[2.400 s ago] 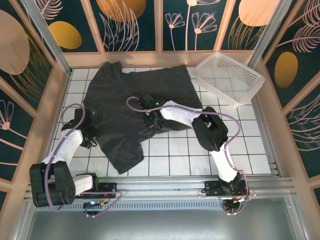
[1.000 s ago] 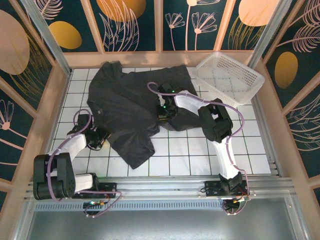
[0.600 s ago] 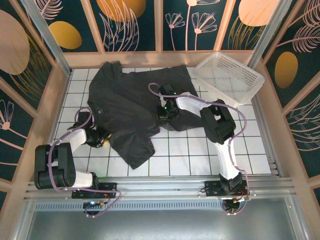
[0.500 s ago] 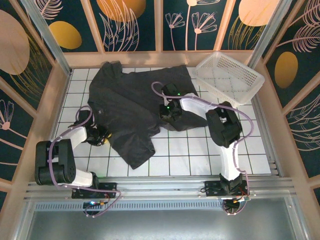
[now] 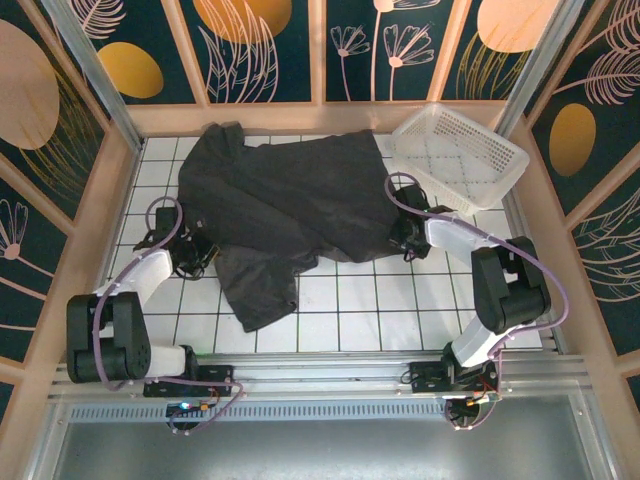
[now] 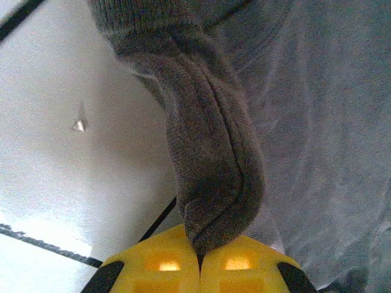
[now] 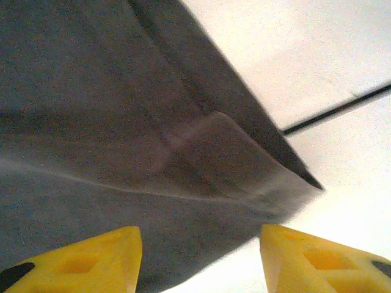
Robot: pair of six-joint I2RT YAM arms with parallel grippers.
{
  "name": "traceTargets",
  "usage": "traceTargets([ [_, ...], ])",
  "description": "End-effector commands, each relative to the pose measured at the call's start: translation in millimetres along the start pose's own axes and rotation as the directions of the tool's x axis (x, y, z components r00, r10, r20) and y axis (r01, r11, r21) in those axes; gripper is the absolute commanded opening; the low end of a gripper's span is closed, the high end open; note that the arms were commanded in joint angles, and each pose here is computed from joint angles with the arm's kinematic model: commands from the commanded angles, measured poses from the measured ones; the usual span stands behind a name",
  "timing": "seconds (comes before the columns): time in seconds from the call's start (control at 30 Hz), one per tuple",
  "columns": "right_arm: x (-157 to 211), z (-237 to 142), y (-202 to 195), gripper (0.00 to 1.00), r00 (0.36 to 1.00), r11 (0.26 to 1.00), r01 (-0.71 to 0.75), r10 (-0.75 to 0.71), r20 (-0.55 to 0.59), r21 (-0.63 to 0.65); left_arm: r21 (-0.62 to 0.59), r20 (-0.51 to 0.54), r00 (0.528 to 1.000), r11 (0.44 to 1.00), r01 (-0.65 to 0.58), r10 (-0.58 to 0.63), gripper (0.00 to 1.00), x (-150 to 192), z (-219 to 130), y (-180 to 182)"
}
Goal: Fold and stack the t-shirts
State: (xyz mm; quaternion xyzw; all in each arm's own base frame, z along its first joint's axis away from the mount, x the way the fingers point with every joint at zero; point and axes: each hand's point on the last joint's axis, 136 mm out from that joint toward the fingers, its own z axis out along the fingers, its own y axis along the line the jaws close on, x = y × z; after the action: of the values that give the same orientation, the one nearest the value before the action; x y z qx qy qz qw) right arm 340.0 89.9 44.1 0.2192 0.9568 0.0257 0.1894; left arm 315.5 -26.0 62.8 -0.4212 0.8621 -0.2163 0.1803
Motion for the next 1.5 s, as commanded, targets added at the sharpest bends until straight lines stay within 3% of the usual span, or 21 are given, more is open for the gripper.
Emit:
traceTargets([
  [0.0, -2, 2, -23, 0.6, 0.999, 0.993, -0.05, 0.048, 0.026, 0.108, -0.094, 0.086, 0.995, 0.994, 0.06, -0.052, 0.0, -13, -18, 9],
  [0.33, 5, 42, -7, 0.55, 0.996, 0.994, 0.071, -0.066, -0.059, 0.088, -0.1, 0.137, 0.988, 0.991, 0.087, -0.073, 0.0, -25, -27, 4],
  [0.43, -6, 48, 9, 0.38, 0.994, 0.994, 0.099, -0.096, -0.05, 0.053, -0.089, 0.157, 0.985, 0.992, 0.088, -0.073, 0.0, -31, -31, -2],
  [0.53, -27, 44, 31, 0.04, 0.993, 0.993, 0.122, -0.122, -0.005, 0.002, -0.051, 0.17, 0.982, 0.995, 0.087, -0.077, 0.0, -38, -36, -17],
  [0.6, -51, 29, 49, 0.0, 0.991, 0.991, 0.124, -0.121, 0.059, -0.044, -0.007, 0.186, 0.979, 0.997, 0.083, -0.08, 0.0, -47, -45, -34],
  [0.8, -147, -77, 117, 0.0, 0.937, 0.959, 0.127, -0.032, 0.347, -0.255, 0.227, 0.307, 0.947, 0.974, 0.026, -0.097, 0.0, -93, -105, -125],
  [0.97, -204, -201, 149, 0.0, 0.812, 0.874, 0.202, 0.102, 0.574, -0.442, 0.432, 0.449, 0.881, 0.899, -0.07, -0.147, 0.0, -127, -189, -196],
  [1.2, -210, -337, 135, 0.0, 0.641, 0.763, 0.338, 0.242, 0.729, -0.55, 0.625, 0.623, 0.735, 0.735, -0.263, -0.267, 0.0, -127, -324, -232],
  [1.47, -182, -450, 85, 0.0, 0.45, 0.697, 0.451, 0.362, 0.816, -0.558, 0.631, 0.77, 0.478, 0.613, -0.475, -0.422, 0.0, -102, -475, -217],
])
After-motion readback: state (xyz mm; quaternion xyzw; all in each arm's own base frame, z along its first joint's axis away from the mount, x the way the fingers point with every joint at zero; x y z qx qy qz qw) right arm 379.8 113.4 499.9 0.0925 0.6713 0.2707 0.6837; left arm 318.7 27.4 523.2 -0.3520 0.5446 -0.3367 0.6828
